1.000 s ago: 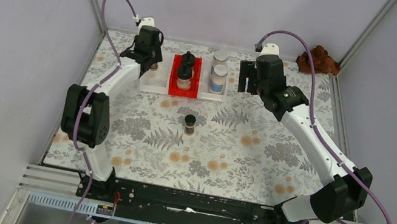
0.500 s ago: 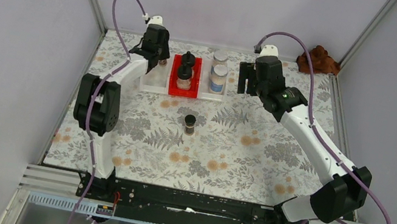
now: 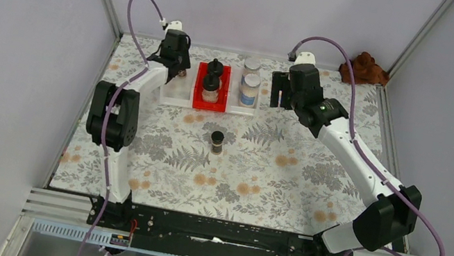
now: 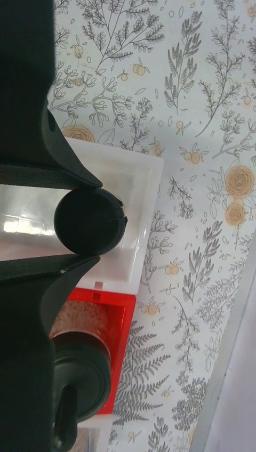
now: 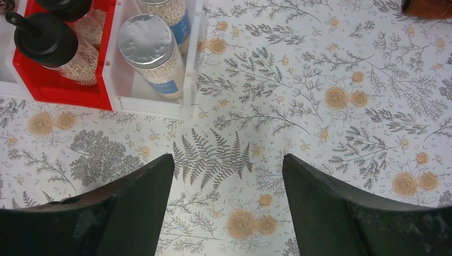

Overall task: Organize the condiment bottles
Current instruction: Place the bottle in the storage box.

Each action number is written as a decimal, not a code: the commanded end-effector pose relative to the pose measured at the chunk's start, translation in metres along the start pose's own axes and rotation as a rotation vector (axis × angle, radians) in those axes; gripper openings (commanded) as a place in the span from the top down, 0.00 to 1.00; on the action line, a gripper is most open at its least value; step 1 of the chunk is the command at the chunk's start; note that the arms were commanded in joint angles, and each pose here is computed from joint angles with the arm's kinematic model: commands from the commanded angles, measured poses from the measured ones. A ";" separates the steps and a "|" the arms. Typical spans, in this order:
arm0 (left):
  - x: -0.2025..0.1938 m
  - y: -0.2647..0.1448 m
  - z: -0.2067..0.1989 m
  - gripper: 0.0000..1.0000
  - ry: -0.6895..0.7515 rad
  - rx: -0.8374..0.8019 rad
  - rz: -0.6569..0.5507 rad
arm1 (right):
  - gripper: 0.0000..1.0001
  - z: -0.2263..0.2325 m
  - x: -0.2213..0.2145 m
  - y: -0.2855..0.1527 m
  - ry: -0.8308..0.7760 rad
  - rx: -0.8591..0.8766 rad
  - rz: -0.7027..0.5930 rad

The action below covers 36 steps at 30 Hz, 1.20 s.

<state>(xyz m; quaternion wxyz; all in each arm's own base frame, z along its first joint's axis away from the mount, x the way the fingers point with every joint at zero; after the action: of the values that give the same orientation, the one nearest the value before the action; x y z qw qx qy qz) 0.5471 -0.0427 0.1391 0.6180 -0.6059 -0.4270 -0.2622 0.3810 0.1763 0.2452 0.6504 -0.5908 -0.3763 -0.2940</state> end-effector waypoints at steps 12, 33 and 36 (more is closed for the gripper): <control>0.001 0.022 0.006 1.00 -0.040 0.025 0.008 | 0.19 0.002 0.011 0.003 0.018 0.010 -0.027; -0.013 0.030 0.008 0.85 -0.049 0.048 0.056 | 0.18 0.004 0.011 0.008 0.013 0.009 -0.021; -0.014 0.030 0.010 0.74 -0.054 0.056 0.058 | 0.19 0.004 0.011 0.008 0.014 0.009 -0.019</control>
<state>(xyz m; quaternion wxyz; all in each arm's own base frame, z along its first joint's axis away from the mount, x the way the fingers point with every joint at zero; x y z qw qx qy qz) 0.5588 -0.0377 0.1080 0.6281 -0.6145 -0.4226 -0.2218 0.3842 0.1783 0.2343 0.6506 -0.5986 -0.3709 -0.2842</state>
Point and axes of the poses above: each gripper's point midway between its finger pads, its own y axis out along the fingers, its own z axis along the line the jaws close on, x = y × z, the point moved 1 cm from there along -y, back along the fingers, and after that the axes turned 3 degrees about y, right-handed, at the moved point
